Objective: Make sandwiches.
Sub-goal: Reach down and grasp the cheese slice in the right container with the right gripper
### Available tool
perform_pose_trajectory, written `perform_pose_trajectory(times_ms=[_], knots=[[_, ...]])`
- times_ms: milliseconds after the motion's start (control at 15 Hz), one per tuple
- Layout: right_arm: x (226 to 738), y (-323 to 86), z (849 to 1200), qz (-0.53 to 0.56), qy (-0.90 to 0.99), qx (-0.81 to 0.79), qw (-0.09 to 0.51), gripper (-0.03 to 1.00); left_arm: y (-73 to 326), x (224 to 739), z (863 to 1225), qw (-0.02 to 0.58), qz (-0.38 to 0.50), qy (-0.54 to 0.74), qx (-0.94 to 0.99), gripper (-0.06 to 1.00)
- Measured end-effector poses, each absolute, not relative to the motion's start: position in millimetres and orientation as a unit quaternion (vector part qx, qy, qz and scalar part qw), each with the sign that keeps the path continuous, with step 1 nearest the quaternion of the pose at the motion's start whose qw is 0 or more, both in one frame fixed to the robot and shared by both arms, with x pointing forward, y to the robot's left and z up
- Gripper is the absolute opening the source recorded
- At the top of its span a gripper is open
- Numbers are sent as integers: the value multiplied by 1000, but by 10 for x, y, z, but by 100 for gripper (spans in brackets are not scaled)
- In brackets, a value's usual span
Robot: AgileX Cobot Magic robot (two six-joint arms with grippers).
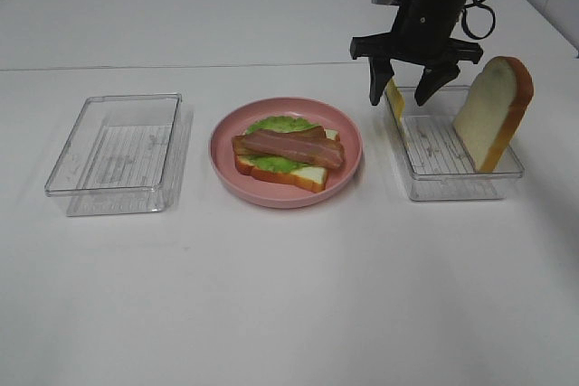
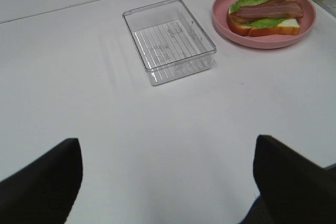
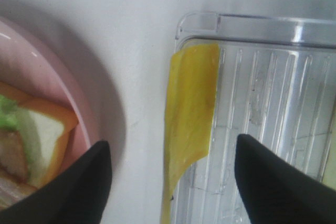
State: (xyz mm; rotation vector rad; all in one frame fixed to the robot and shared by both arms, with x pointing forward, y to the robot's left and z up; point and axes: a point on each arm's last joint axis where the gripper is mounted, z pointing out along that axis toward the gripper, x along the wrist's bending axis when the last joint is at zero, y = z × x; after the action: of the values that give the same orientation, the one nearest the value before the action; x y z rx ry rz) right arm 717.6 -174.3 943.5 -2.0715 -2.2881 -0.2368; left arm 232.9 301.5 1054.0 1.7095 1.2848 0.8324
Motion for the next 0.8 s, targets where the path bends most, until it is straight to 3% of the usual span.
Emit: perform_pose_trajectory(times_ms=[400,600,667,800], knots=[[7223,-1737,9385,-90,-734,-673,11,38,3015,2329,10540,411,331,510,679,83],[7224,-1739,9385,-89,-731,-676,11,13,3015,2329,10540,411,331,510,679,83],[7224,-1739,9385,-89,-731,-676,11,0,3015,2329,10540,411,331,510,679,83],[7222,-1739,9410,-91,-732,-676,9,0,3015,2329,10540,411,331,510,679,83]])
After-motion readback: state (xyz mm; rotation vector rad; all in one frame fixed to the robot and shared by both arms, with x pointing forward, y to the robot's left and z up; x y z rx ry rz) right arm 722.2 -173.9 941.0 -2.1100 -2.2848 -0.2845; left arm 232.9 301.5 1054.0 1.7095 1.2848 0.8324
